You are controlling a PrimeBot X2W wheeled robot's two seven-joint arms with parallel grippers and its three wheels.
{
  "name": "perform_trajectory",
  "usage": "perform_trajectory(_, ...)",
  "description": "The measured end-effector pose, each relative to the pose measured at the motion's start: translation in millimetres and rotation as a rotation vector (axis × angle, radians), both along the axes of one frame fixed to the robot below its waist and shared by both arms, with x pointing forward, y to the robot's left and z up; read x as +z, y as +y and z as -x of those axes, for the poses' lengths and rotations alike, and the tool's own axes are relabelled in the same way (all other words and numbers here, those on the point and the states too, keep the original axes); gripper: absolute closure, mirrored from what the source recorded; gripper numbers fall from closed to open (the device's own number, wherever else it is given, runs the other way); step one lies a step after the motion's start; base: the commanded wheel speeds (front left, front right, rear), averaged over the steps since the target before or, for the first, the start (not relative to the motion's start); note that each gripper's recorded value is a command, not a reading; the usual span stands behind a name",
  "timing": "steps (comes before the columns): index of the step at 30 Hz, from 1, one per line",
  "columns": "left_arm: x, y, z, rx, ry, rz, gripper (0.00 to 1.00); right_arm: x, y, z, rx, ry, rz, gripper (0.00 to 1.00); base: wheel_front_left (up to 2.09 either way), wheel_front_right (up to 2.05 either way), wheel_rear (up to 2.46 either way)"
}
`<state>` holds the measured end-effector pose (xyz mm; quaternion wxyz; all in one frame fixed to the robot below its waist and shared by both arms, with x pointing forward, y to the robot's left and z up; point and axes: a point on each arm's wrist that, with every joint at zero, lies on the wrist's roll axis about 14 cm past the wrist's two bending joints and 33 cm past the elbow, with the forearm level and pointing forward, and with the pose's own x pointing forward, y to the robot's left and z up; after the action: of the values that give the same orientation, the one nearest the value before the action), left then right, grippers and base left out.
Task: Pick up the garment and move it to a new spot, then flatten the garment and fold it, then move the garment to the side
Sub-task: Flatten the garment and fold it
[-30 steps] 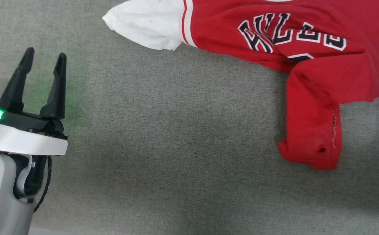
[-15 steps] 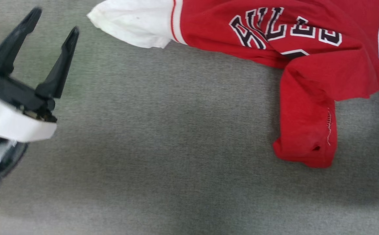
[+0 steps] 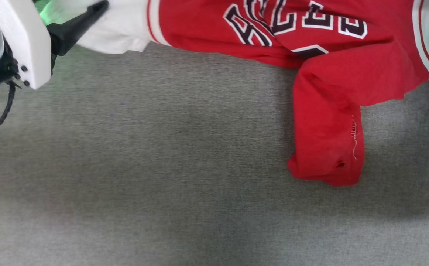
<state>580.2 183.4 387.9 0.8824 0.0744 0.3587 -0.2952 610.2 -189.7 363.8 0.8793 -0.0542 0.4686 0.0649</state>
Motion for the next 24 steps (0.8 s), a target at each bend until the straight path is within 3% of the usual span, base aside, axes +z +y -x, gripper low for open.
perform_trajectory(5, -16.8, 4.5, -7.3, 0.019, 0.148, -0.038, 0.00, -5.7, 2.0, -2.0, 0.014, 0.002, 0.004, 1.00, 0.00, 0.00, 0.00)
perform_trajectory(8, -19.2, 1.0, -5.7, 0.033, 0.206, -0.004, 0.00, -6.7, 1.9, -2.8, 0.017, -0.001, 0.002, 1.00, 0.00, 0.00, 0.00)
perform_trajectory(9, -18.7, -2.4, -4.1, 0.027, 0.221, 0.007, 0.16, -6.8, 2.0, -3.2, 0.019, -0.005, 0.001, 1.00, 0.00, 0.00, 0.00)
perform_trajectory(10, -17.8, -4.2, -3.1, 0.022, 0.227, 0.010, 0.67, -6.9, 2.0, -3.1, 0.019, -0.005, 0.001, 1.00, 0.00, 0.00, 0.00)
perform_trajectory(11, -17.1, -5.3, -2.1, 0.022, 0.234, 0.018, 1.00, -6.1, 2.1, -3.6, 0.020, -0.011, 0.001, 1.00, 0.00, 0.00, 0.00)
perform_trajectory(20, -6.0, -11.8, -6.8, 0.043, 0.159, 0.087, 1.00, 18.0, 6.4, -14.2, 0.013, -0.133, -0.049, 1.00, 0.00, 0.00, 0.00)
perform_trajectory(24, 15.3, -5.6, -29.4, 0.103, 0.016, 0.139, 1.00, 46.1, 4.0, -28.4, 0.001, -0.252, -0.053, 1.00, 0.00, 0.00, 0.00)
